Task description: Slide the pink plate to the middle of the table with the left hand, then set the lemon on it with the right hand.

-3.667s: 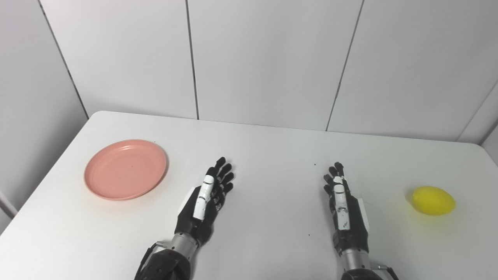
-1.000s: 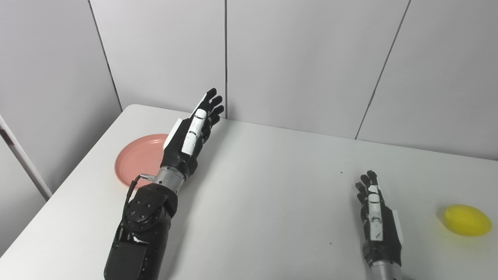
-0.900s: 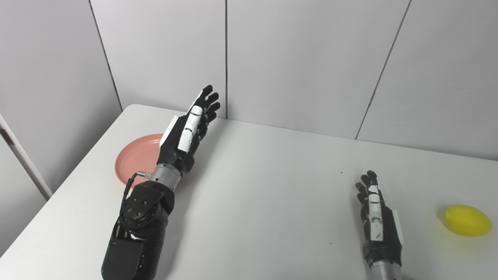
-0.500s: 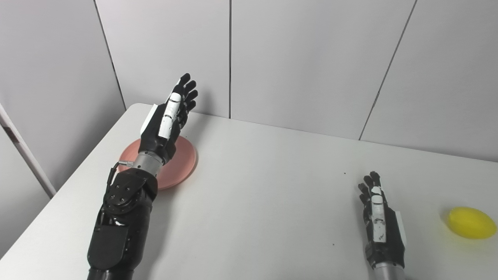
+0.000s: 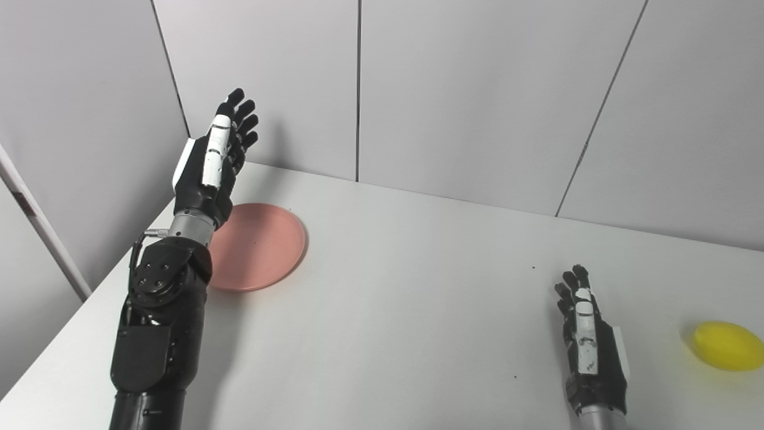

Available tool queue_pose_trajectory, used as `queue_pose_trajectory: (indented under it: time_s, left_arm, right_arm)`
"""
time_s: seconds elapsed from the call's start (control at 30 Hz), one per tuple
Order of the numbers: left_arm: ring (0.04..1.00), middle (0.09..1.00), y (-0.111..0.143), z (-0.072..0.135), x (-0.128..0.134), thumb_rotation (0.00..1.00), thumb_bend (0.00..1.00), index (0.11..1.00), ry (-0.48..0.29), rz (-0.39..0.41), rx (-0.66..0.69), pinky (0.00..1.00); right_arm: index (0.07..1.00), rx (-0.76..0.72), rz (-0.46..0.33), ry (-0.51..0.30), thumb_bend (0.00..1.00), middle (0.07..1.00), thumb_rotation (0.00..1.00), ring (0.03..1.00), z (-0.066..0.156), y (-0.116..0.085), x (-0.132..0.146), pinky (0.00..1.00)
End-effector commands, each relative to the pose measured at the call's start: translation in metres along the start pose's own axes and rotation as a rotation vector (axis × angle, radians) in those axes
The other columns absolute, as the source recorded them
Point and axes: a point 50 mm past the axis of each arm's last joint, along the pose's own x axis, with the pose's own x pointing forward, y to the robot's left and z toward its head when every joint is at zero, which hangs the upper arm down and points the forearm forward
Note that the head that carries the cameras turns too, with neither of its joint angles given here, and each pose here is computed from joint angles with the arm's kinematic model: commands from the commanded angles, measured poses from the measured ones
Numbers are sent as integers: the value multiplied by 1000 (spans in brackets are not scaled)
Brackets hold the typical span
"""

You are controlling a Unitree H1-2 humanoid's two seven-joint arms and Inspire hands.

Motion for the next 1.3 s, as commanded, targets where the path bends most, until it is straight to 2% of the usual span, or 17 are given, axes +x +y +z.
queue_pose_trajectory:
  time_s: [0.0,0.4,0.77,1.27]
  left_arm:
    - [991,993,11,24,14,1000,403,978,-71,-6,25,998]
    - [982,971,47,22,18,1000,398,959,-61,55,-17,990]
    - [1000,998,79,7,18,1000,427,984,-17,107,-8,1000]
    - [994,989,106,-7,13,1000,409,970,15,156,-17,1000]
  right_arm:
    - [966,-4,-12,-8,201,954,1000,948,-2,-6,-4,999]
    - [981,10,-2,-3,198,973,1000,968,-1,-8,-4,1000]
    - [979,17,2,-6,200,971,1000,965,-1,-9,-4,1000]
    - [982,10,4,-3,189,976,1000,970,0,-11,-4,1000]
